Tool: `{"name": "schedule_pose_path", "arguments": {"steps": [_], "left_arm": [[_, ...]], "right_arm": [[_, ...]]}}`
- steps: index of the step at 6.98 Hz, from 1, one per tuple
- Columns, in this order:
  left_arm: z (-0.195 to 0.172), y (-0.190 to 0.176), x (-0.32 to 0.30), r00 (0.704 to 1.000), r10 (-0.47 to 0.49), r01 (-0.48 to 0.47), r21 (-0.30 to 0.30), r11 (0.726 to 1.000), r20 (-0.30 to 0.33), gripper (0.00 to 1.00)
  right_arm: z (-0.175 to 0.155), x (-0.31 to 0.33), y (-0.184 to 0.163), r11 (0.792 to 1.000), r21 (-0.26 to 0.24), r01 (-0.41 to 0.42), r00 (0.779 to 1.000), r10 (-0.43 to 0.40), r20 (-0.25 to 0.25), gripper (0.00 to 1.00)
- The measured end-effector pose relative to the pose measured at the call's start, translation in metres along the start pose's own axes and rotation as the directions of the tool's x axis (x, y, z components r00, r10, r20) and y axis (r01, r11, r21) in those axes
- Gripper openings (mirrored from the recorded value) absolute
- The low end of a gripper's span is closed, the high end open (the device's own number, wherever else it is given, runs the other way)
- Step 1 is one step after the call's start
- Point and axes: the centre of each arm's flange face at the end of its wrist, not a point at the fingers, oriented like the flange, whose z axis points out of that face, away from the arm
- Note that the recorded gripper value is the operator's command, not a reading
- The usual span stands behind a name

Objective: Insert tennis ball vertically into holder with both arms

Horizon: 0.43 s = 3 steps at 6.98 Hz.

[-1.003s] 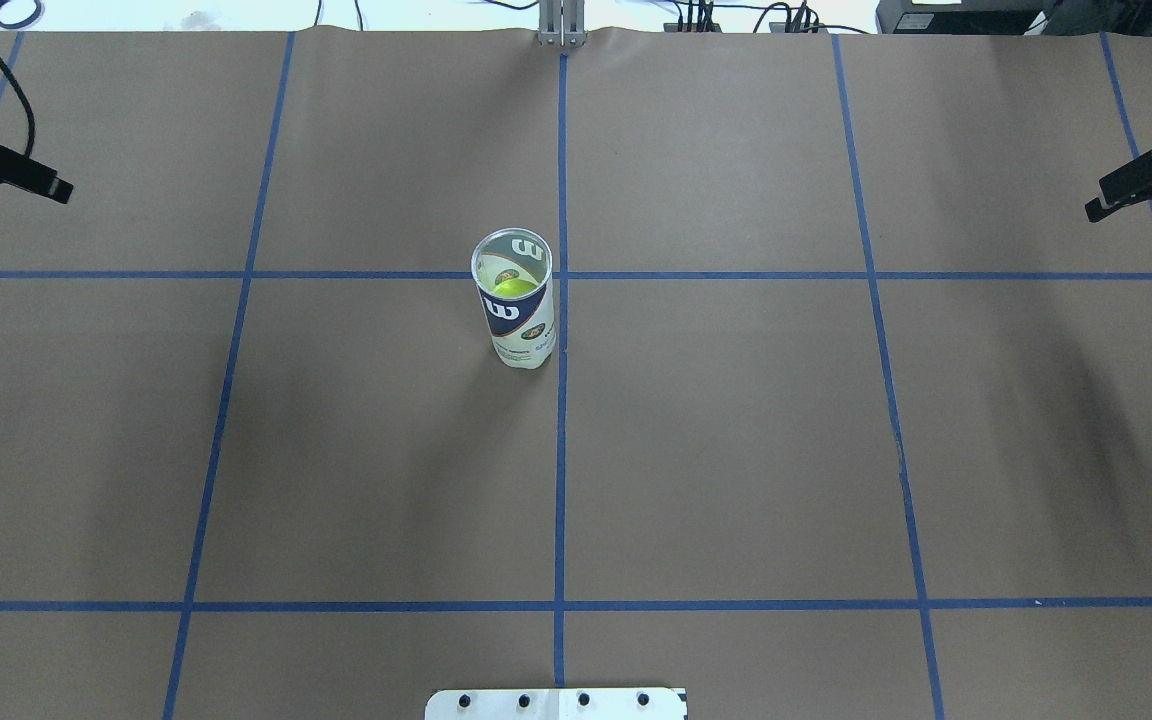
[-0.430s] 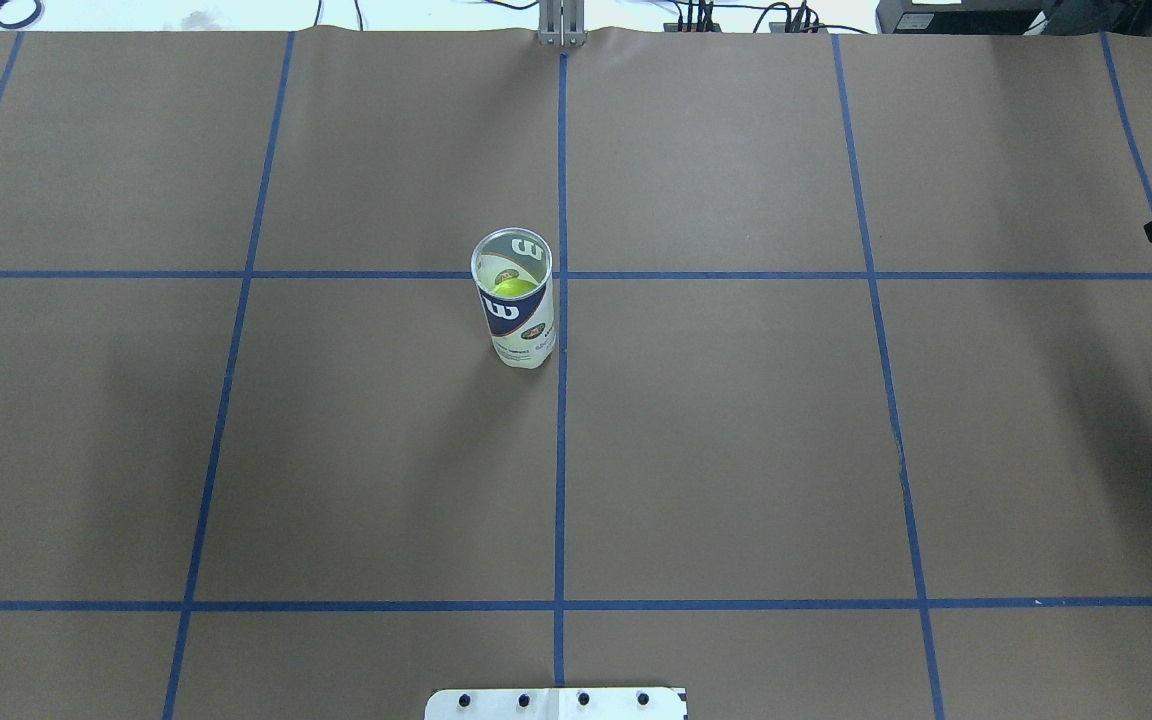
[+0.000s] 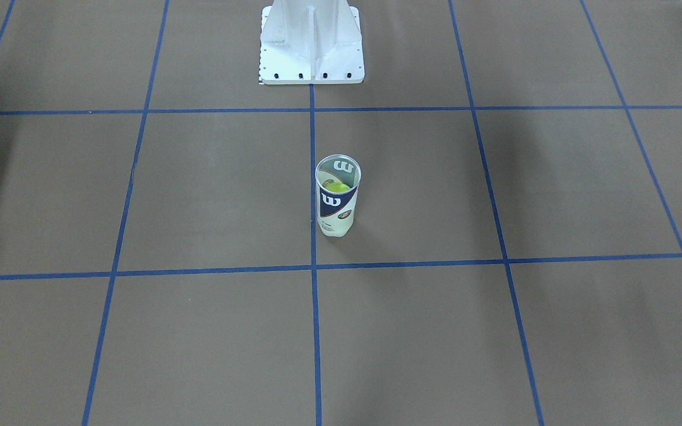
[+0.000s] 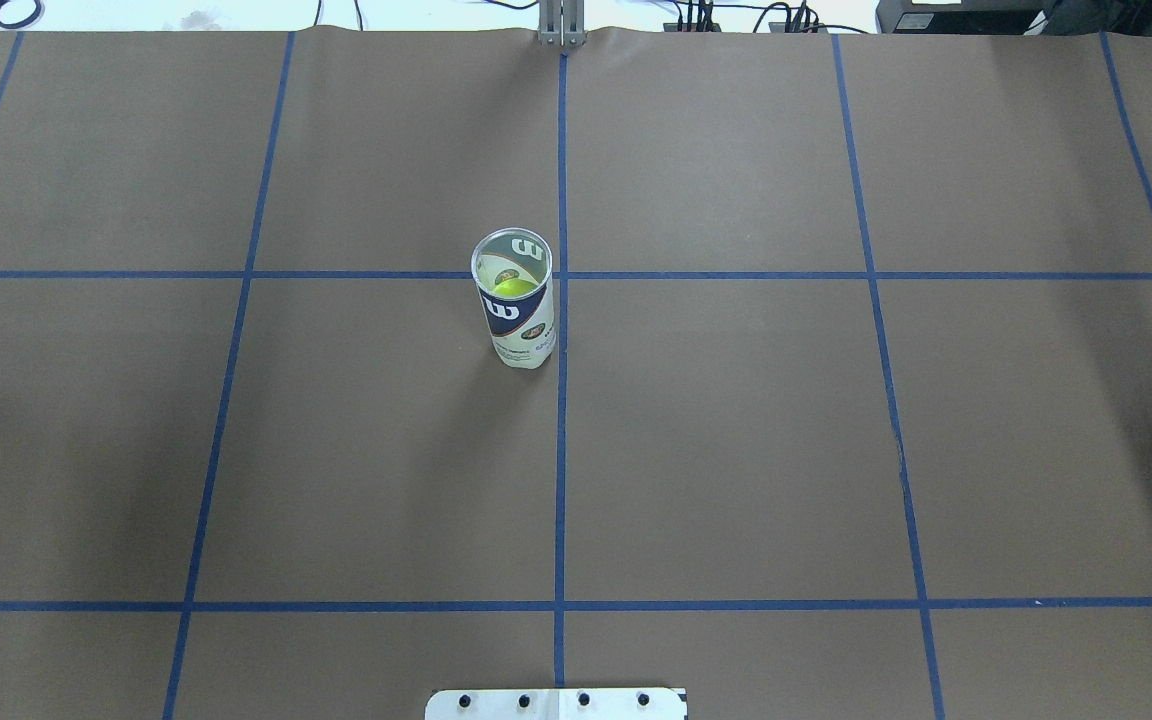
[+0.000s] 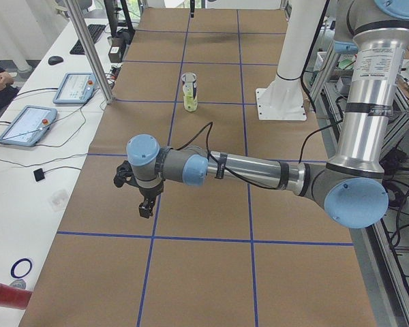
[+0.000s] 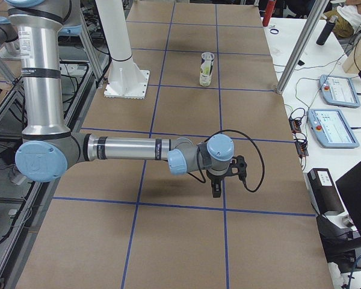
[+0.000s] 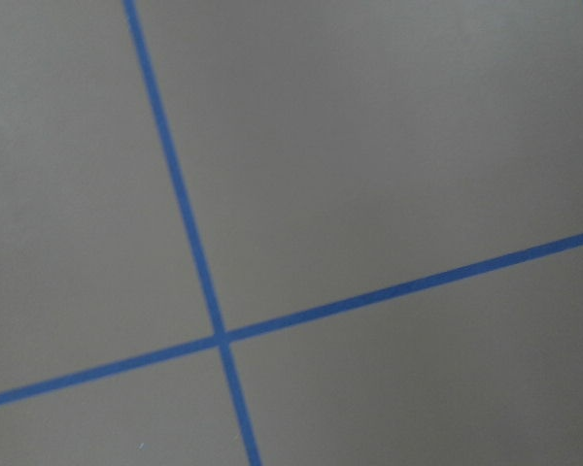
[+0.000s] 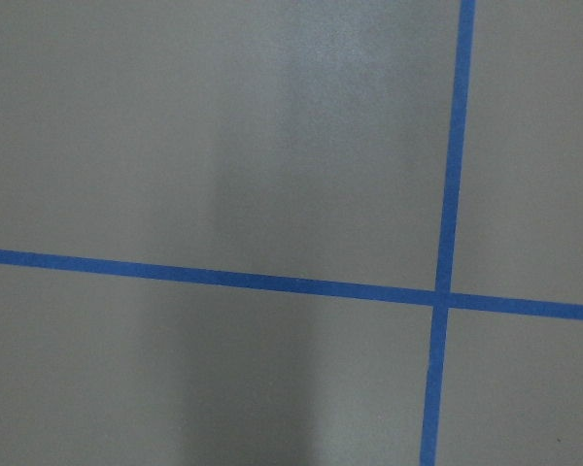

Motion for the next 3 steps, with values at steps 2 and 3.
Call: {"name": "schedule_pose_path", "arguments": {"steps": [2,3], "left_arm": [[0.005,0.013,-0.008,1.0,-0.023,0.023,-0.01,1.0,0.009,1.0],[0.003,0.015,-0.007,1.0,-0.028,0.029,-0.007,1.0,0.005,1.0]], "right_arm": [[-0.015,0.02,0.013,0.999,0.023,-0.034,0.999,0.034,0.003,1.0],[-0.019,0.024,0.015,0.999,0.03,-0.042,0.999,0.042,0.001,1.0]]}}
